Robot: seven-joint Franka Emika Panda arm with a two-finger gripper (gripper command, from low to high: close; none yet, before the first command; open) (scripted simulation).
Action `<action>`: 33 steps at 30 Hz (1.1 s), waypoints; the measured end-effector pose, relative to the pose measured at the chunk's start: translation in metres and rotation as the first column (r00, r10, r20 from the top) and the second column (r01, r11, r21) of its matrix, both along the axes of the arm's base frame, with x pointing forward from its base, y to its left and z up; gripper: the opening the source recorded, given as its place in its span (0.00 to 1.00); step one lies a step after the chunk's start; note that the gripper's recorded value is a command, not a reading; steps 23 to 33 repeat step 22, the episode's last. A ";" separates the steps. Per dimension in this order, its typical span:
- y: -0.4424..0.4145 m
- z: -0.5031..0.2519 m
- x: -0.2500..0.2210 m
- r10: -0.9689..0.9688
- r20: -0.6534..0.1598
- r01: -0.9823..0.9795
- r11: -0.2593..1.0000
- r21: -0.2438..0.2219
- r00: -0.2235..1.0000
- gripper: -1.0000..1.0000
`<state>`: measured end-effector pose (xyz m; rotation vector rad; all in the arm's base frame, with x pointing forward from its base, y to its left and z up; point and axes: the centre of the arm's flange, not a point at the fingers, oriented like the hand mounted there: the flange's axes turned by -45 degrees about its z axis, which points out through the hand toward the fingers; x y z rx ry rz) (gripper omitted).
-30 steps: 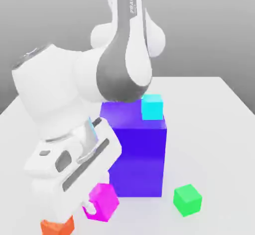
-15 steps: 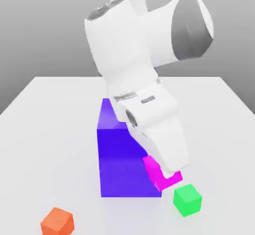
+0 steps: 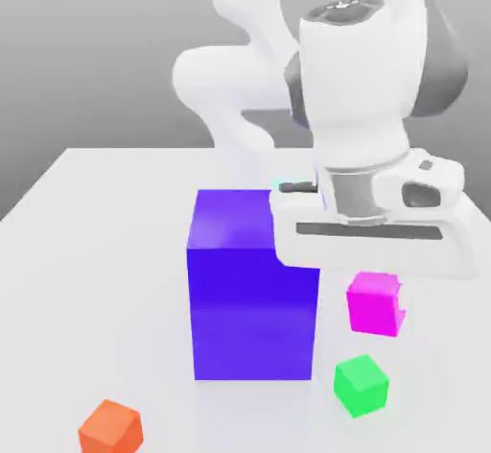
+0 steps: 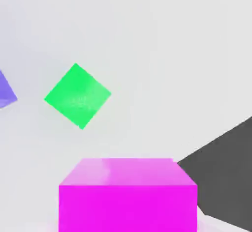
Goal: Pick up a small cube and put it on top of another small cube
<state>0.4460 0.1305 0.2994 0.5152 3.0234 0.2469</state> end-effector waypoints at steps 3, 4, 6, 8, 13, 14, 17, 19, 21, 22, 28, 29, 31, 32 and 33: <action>0.011 -0.016 -0.012 0.141 -0.014 -0.141 0.988 -0.059 0.990 0.00; 0.014 -0.023 -0.016 0.187 -0.023 -0.188 0.979 -0.078 0.982 0.00; 0.020 -0.036 -0.024 0.277 -0.048 -0.281 0.953 -0.111 0.960 0.00; 0.025 -0.050 -0.032 0.357 -0.076 -0.364 0.921 -0.137 0.931 0.00; 0.025 -0.076 -0.032 0.385 -0.080 -0.393 0.907 -0.152 0.919 0.00; 0.025 -0.082 -0.032 0.386 -0.080 -0.394 0.906 -0.152 0.919 0.00; 0.025 -0.101 -0.032 0.386 -0.083 -0.395 0.906 -0.151 0.919 0.00; 0.024 -0.116 -0.034 0.385 -0.087 -0.394 0.907 -0.149 0.919 0.00; 0.023 -0.120 -0.034 0.384 -0.089 -0.393 0.908 -0.148 0.919 1.00; 0.023 -0.120 -0.034 0.384 -0.089 -0.393 0.908 -0.148 0.919 1.00; 0.023 -0.120 -0.034 0.384 -0.089 -0.393 0.908 -0.148 0.919 1.00; 0.023 -0.120 -0.034 0.384 -0.089 -0.393 0.908 -0.148 0.919 1.00; 0.023 -0.120 -0.034 0.384 -0.089 -0.393 0.908 -0.148 0.919 1.00; 0.023 -0.120 -0.034 0.384 -0.089 -0.393 0.908 -0.148 0.919 1.00; 0.023 -0.120 -0.034 0.384 -0.089 -0.393 0.908 -0.148 0.919 1.00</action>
